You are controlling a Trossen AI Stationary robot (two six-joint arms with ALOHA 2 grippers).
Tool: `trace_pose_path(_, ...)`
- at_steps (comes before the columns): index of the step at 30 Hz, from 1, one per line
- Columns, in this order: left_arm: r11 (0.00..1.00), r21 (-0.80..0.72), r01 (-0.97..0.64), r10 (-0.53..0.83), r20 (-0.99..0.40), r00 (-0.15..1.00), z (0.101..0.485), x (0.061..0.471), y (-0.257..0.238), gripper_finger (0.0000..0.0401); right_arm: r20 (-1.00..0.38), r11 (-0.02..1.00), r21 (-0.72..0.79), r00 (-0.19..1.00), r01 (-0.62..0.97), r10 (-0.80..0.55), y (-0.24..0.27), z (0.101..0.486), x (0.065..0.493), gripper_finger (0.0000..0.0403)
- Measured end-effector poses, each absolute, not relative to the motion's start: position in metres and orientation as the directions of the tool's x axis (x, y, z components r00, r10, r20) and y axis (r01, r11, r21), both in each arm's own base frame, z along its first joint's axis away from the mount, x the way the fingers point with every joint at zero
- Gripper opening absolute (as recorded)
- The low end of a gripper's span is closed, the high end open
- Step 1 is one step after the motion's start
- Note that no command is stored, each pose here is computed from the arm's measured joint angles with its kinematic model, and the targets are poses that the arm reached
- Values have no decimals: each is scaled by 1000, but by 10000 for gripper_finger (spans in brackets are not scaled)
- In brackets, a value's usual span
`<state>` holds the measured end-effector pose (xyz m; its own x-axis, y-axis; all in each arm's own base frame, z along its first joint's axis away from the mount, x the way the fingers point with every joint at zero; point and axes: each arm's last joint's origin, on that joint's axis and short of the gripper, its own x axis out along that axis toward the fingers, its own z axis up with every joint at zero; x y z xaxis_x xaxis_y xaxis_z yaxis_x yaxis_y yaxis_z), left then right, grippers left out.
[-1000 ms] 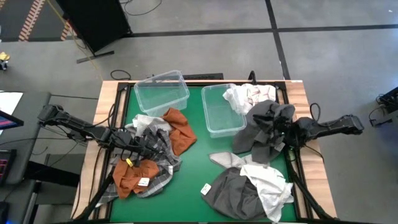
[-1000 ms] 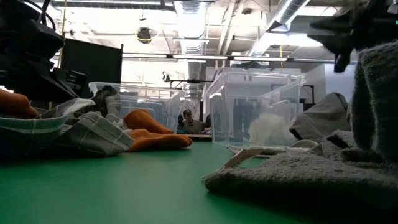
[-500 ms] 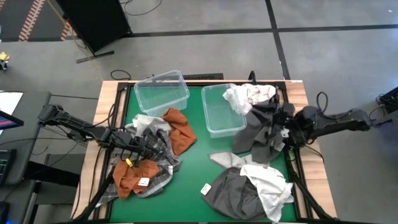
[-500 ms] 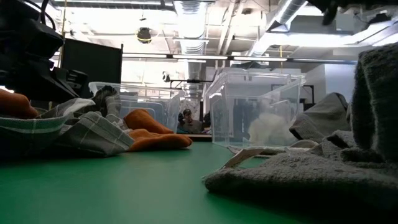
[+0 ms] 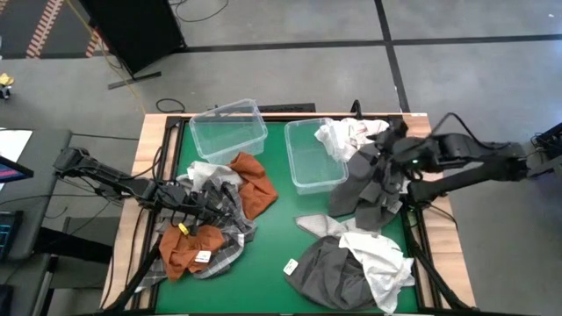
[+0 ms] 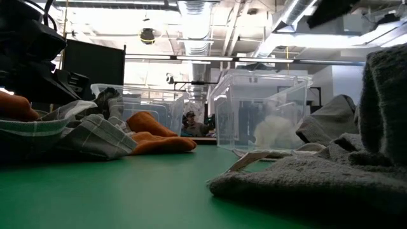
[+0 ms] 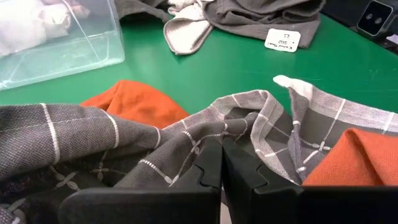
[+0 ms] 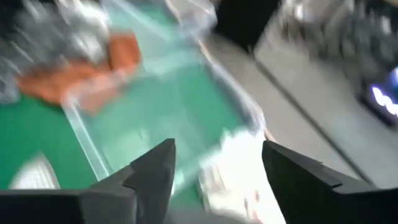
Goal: Sort towels by color in basket
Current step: Put the top dark gray towel into the right transparent bin
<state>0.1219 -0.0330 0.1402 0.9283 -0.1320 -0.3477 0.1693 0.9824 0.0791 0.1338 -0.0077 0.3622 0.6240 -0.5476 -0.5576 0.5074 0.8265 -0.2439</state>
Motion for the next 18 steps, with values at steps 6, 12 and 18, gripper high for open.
trace_pose_path(6, 987, 38, 154, -132, -349, 928, 140, 122, -33, 0, -758, 747, -345, 301, 568, -579, -15, 339, 127, 298)
trace_pose_path(12, 987, 41, 155, -132, -349, 928, 140, 122, -33, 0, -852, 717, -372, 90, 589, -515, -22, 323, 133, 317)
trace_pose_path(18, 988, 26, 150, -131, -349, 928, 140, 122, -33, 0, -917, 763, -330, 1, 556, -398, -31, 294, 145, 336)
